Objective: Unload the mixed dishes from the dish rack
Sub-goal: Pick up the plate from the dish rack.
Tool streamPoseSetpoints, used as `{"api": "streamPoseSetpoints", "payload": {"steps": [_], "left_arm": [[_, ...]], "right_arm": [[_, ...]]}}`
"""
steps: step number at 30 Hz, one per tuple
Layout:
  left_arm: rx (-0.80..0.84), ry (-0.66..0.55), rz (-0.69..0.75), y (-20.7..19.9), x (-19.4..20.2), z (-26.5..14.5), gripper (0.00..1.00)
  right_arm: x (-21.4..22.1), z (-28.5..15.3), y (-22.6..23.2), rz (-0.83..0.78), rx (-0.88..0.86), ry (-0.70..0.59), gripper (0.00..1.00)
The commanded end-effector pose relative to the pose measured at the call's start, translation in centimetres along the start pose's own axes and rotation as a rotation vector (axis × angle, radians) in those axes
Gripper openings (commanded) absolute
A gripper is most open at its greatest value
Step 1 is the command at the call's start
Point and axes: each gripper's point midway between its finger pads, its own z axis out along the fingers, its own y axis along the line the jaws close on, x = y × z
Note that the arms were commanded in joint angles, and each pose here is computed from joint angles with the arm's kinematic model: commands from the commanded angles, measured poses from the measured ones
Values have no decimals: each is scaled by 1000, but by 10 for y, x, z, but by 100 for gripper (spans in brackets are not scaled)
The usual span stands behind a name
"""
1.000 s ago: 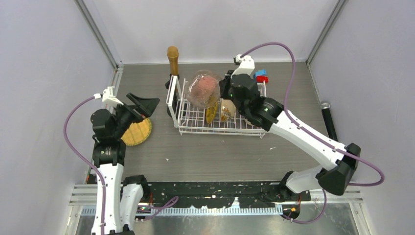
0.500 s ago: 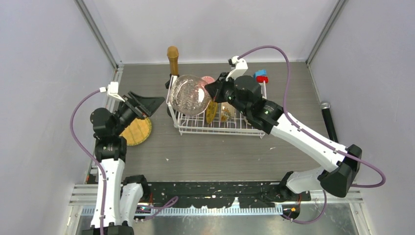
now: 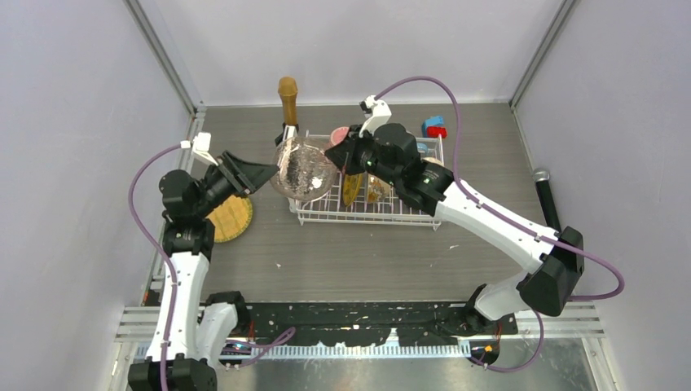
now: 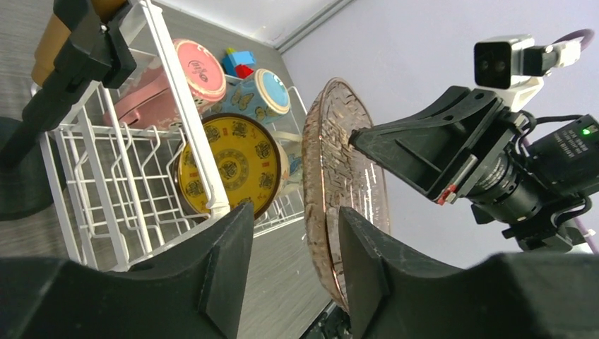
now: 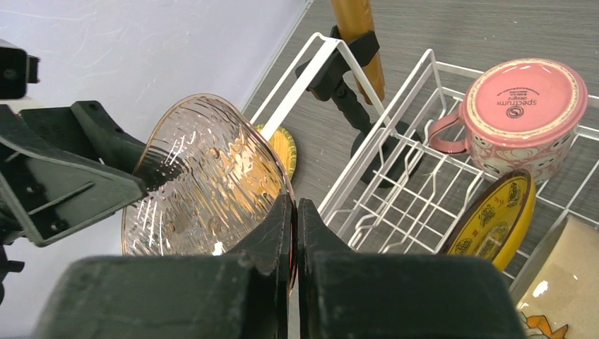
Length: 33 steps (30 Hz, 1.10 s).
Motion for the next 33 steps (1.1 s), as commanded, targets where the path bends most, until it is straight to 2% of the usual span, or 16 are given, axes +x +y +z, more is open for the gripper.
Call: {"api": "streamPoseSetpoints", "payload": {"steps": [1,6,7,8,9,11,13,14,15,16,17,18,20,22,26,33], "left_arm": [[42,24,51,-14,-2,4,45],[61,45,67,-21,0,8,23],[62,48,67,-21,1,9,16],[63,46,69,-22,1,9,4],[60,44,70,-22,1,10,0],[36,29,67,-17,-1,10,0],[-8,1,62,-10,-5,10,0],[-39,-22,65,-5,-8,10,0],[-68,-33,62,-1,-9,9,0],[-95,-47,62,3,-11,7,0],[-117,-61,63,5,-13,6,0],[-137,-75,64,7,-15,4,0],[-172,-105,68,11,-19,0,0],[-205,-135,78,13,-22,-4,0],[-265,-212,108,12,-33,-18,0],[-670,-505,84,53,-65,-84,0]], "right_arm": [[-36,-5,31,12,-103,-96,1],[-34,-5,34,-1,-118,-91,1],[-33,-5,34,-6,-122,-88,0],[-32,-4,34,-10,-124,-84,0],[-31,-4,35,-18,-131,-80,0],[-28,-3,33,-30,-130,-74,0],[-25,-3,31,-39,-127,-69,15],[-24,-4,30,-42,-126,-67,28],[-25,-4,29,-44,-122,-75,35],[-25,-7,27,-45,-114,-81,49],[-28,-8,23,-48,-93,-99,55],[-30,-12,20,-50,-81,-113,69],[-36,-19,9,-47,-27,-155,83],[-45,-26,-5,-44,41,-212,91],[-56,-41,-24,-50,137,-277,92],[-57,-51,-56,-35,312,-297,99]]}}
